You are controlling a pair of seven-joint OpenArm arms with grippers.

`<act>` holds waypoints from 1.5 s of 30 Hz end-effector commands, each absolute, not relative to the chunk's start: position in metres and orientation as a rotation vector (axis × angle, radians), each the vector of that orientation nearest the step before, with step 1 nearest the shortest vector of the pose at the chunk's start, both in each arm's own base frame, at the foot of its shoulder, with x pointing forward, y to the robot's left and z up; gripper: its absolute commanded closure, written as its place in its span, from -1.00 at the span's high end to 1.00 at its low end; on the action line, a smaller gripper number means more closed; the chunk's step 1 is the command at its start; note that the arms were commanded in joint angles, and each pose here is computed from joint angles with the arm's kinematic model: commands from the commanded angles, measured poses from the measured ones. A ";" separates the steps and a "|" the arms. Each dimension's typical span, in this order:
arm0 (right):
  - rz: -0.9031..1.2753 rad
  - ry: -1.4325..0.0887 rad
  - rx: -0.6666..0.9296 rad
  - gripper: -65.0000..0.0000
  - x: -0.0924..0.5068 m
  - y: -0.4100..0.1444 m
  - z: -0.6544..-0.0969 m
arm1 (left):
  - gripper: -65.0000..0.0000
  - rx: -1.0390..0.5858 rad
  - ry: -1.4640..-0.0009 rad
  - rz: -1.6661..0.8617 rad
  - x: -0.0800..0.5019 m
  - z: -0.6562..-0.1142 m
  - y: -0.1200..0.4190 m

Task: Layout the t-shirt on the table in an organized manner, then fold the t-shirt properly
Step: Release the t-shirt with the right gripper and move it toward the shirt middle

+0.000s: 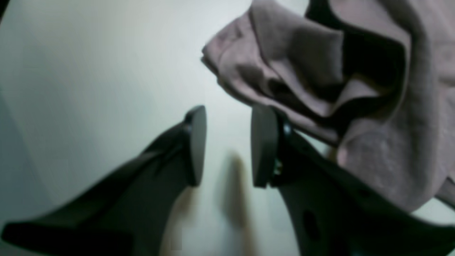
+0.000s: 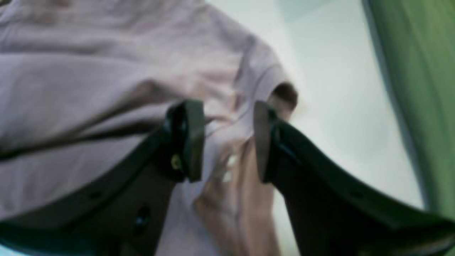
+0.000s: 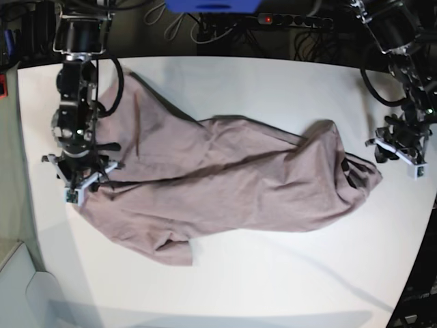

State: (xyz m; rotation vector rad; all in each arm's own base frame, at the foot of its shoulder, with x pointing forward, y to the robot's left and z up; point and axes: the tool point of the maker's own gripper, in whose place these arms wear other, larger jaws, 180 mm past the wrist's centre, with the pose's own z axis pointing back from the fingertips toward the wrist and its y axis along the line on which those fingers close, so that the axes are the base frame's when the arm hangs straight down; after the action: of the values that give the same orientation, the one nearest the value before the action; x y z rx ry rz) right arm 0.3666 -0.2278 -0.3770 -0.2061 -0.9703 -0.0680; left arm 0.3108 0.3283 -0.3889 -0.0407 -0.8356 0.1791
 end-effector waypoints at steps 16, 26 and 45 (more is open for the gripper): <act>0.371 -0.946 0.087 -0.19 0.314 -0.032 -0.378 | -0.36 -0.065 -0.948 0.221 0.336 -0.374 0.332; 0.457 -0.938 0.173 0.07 0.307 0.020 -0.371 | -0.36 -0.108 -0.953 0.262 0.366 -0.374 0.335; 0.646 -0.908 0.308 0.63 0.305 0.131 -0.374 | -0.53 -0.135 -0.811 0.187 0.335 -0.437 0.312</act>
State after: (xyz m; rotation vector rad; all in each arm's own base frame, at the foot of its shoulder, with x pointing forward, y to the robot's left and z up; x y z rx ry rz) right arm 0.2931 0.1209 -0.3955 0.2802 -0.8347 0.6624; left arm 0.3420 0.3057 -0.4311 -0.1658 -0.8692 0.2036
